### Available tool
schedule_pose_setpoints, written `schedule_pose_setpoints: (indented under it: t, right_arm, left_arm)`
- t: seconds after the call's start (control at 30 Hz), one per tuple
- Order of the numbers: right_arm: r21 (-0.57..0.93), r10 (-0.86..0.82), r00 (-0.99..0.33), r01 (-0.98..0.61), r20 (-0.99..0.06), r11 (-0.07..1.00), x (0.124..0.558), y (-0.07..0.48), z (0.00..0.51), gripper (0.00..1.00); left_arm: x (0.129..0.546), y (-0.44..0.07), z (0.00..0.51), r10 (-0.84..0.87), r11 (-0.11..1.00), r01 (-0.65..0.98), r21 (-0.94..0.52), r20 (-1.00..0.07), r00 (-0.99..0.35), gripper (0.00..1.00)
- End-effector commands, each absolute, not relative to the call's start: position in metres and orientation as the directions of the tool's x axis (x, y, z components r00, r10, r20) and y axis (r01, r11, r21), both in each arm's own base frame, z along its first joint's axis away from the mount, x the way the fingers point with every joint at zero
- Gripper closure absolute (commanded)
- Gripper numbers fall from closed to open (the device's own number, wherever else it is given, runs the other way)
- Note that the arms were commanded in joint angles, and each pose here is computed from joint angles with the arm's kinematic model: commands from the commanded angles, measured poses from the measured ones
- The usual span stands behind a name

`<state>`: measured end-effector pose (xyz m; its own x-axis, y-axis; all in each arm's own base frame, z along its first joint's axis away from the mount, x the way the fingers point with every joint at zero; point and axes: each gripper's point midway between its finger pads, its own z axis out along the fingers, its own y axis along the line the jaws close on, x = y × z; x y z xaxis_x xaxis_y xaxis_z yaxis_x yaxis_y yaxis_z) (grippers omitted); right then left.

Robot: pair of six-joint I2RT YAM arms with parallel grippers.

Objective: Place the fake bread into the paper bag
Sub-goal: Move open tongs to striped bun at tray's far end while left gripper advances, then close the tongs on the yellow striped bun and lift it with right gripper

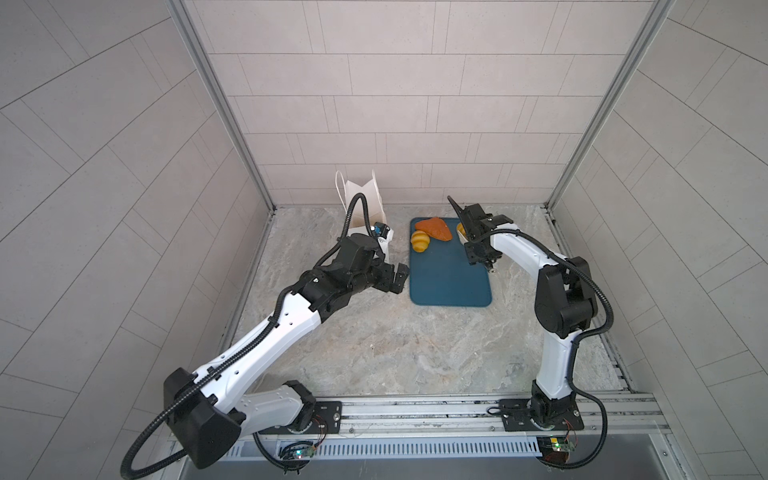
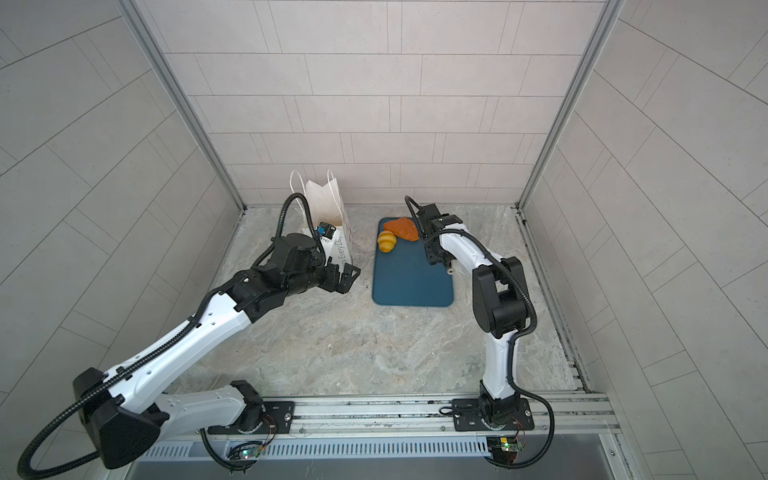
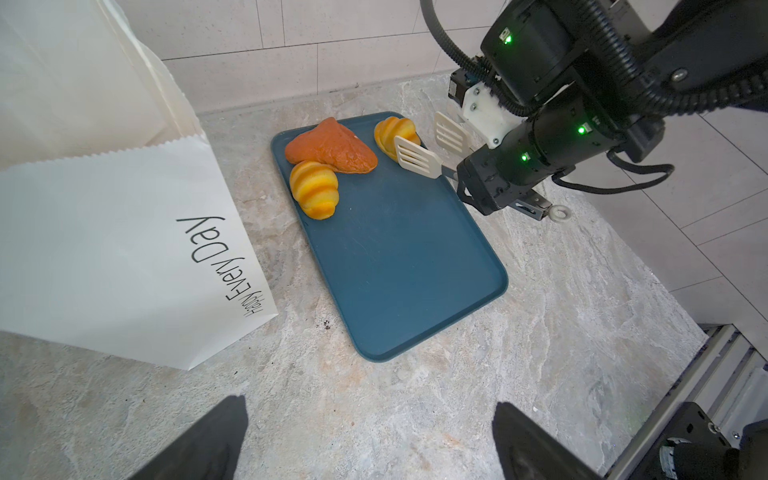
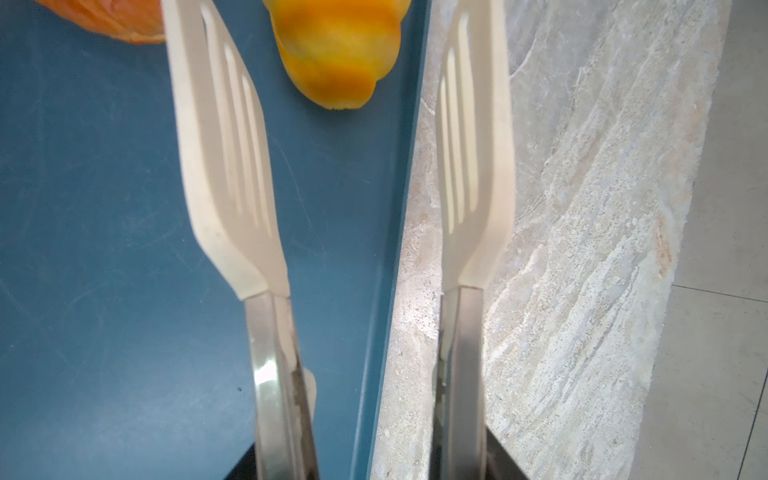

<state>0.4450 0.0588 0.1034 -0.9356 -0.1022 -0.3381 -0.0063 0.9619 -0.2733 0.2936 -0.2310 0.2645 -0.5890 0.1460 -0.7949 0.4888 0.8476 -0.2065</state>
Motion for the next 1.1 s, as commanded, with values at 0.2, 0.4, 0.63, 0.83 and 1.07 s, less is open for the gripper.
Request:
schedule_pose_setpoints:
  t: [0.2,0.4,0.63,0.83,1.07]
  right_arm:
    - [-0.259,-0.080,-0.935,0.013,-0.346,0.966,0.463,0.060,0.100,0.43]
    - [-0.254,-0.078,-0.936,0.012,-0.342,0.967,0.472,0.060,0.097,0.43]
    - [-0.261,-0.075,-0.941,0.015,-0.330,0.965,0.480,0.059,0.091,0.43]
    - [-0.265,-0.074,-0.947,0.013,-0.314,0.964,0.484,0.058,0.086,0.43]
    - [-0.265,-0.081,-0.952,0.000,-0.295,0.964,0.488,0.057,0.081,0.43]
  left_arm:
    - [0.295,-0.240,0.262,0.164,0.831,0.516,-0.209,-0.794,-0.586,0.00]
    - [0.296,-0.243,0.260,0.166,0.828,0.518,-0.214,-0.789,-0.592,0.00]
    - [0.297,-0.245,0.261,0.165,0.826,0.520,-0.217,-0.789,-0.592,0.00]
    - [0.298,-0.246,0.260,0.166,0.826,0.520,-0.218,-0.788,-0.593,0.00]
    - [0.300,-0.247,0.258,0.165,0.828,0.515,-0.221,-0.782,-0.600,0.00]
